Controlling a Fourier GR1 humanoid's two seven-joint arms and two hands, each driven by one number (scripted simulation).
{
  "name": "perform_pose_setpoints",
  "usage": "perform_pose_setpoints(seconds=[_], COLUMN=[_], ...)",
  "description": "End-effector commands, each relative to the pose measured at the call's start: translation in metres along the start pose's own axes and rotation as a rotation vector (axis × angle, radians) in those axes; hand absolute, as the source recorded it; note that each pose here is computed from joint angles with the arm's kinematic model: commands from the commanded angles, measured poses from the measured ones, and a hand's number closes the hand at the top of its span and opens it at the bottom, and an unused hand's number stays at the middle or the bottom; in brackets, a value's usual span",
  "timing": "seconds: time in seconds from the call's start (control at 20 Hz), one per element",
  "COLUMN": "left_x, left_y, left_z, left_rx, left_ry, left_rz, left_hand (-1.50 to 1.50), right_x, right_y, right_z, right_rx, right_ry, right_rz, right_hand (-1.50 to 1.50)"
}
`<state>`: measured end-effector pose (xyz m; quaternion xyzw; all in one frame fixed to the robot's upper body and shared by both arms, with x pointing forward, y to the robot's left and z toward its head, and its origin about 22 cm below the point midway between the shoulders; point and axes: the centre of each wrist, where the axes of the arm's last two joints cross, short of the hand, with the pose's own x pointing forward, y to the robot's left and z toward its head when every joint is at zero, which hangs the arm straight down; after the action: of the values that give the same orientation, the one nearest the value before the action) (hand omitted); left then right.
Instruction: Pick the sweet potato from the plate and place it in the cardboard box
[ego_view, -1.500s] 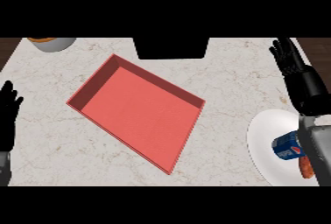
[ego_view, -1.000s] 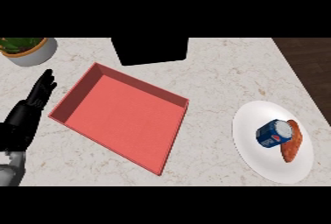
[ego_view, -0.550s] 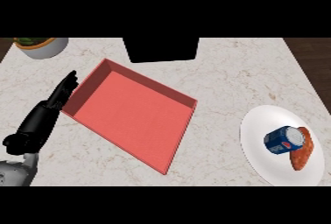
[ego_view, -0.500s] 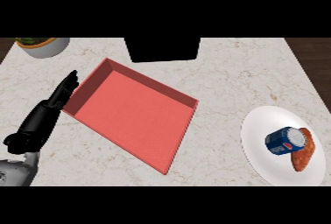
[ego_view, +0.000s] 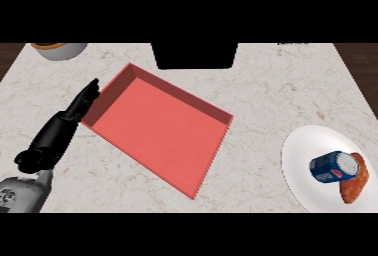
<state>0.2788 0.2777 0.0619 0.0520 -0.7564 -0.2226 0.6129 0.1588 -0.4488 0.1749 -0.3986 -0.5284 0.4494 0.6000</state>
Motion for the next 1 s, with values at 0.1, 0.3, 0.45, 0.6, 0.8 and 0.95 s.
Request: perform_pose_setpoints(seconds=[0.1,0.3,0.45,0.6,0.8,0.95], left_x=[0.013,0.002,-0.001,0.004,0.009,0.007], left_y=[0.008,-0.034,0.005,-0.002,-0.017,0.001], left_z=[-0.020,-0.018,-0.017,0.001,-0.010,-0.013], left_rx=[-0.022,-0.022,-0.023,-0.035,-0.031,-0.025], left_ry=[-0.018,-0.028,-0.019,-0.024,-0.010,0.006], left_rz=[-0.001,-0.001,0.009,0.006,0.002,-0.002], left_hand=[0.00,0.00,0.00,0.00,0.00,0.00], right_x=[0.059,0.089,0.098,0.104,0.101,0.121], right_y=[0.005,0.017,0.032,0.029,0.050,0.062], right_z=[-0.006,-0.008,-0.010,-0.021,-0.035,-0.034], right_rx=[0.145,0.199,0.254,0.264,0.288,0.284], right_ry=[0.095,0.158,0.207,0.244,0.262,0.283], right_rz=[0.167,0.189,0.204,0.183,0.167,0.191], right_hand=[-1.50,-1.50,-1.50,-1.50,-1.50,-1.50])
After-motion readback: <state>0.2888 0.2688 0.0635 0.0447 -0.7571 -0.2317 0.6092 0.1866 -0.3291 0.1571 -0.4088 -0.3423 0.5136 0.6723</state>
